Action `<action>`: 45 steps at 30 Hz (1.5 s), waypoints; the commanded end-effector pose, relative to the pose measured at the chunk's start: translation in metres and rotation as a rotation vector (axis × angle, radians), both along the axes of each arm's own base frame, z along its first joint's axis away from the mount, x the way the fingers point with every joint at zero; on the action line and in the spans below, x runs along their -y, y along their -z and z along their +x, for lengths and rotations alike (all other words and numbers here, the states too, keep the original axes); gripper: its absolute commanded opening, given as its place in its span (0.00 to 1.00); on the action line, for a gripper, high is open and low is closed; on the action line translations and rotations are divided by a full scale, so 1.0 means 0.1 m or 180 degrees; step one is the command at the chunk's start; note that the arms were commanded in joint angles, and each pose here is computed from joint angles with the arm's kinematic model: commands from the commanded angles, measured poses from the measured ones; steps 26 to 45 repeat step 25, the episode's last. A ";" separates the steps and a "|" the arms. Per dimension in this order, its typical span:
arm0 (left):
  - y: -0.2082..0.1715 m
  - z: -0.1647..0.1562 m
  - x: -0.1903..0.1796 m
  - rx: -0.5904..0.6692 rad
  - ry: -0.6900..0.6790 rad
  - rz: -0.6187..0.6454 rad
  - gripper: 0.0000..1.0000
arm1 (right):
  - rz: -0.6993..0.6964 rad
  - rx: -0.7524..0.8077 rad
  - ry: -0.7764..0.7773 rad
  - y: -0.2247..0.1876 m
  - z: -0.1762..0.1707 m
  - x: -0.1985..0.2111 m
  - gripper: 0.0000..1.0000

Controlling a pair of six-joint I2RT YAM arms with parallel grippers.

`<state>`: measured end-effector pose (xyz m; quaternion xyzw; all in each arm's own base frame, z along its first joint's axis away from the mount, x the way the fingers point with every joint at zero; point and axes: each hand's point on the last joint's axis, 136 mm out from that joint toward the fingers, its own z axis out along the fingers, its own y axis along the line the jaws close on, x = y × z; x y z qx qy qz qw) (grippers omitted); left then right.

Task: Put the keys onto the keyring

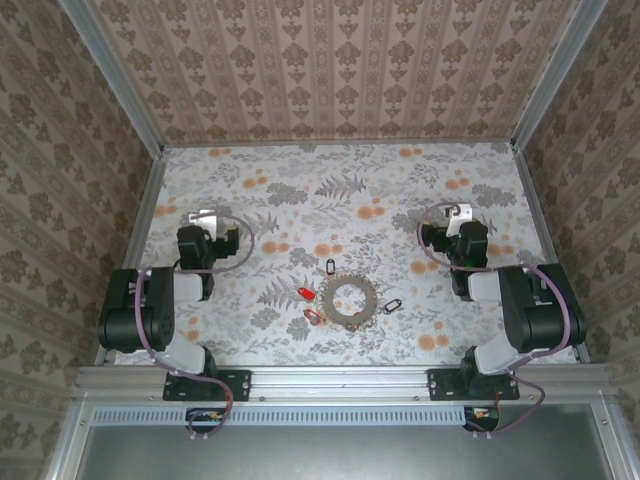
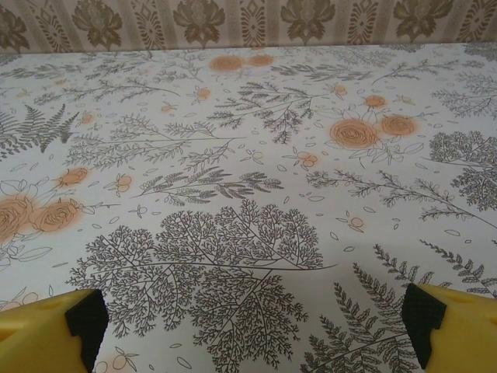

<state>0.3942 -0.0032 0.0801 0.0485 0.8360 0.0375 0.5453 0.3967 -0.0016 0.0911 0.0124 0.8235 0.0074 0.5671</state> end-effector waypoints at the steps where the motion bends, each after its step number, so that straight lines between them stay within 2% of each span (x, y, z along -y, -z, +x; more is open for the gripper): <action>1: -0.14 0.05 0.02 0.0152 0.0017 -0.0067 1.00 | -0.0001 0.0045 0.0060 -0.07 0.03 0.02 1.00; 45: -0.14 0.05 0.02 0.0145 0.0022 -0.0075 1.00 | -0.0017 0.0037 0.0049 -0.06 0.03 0.01 1.00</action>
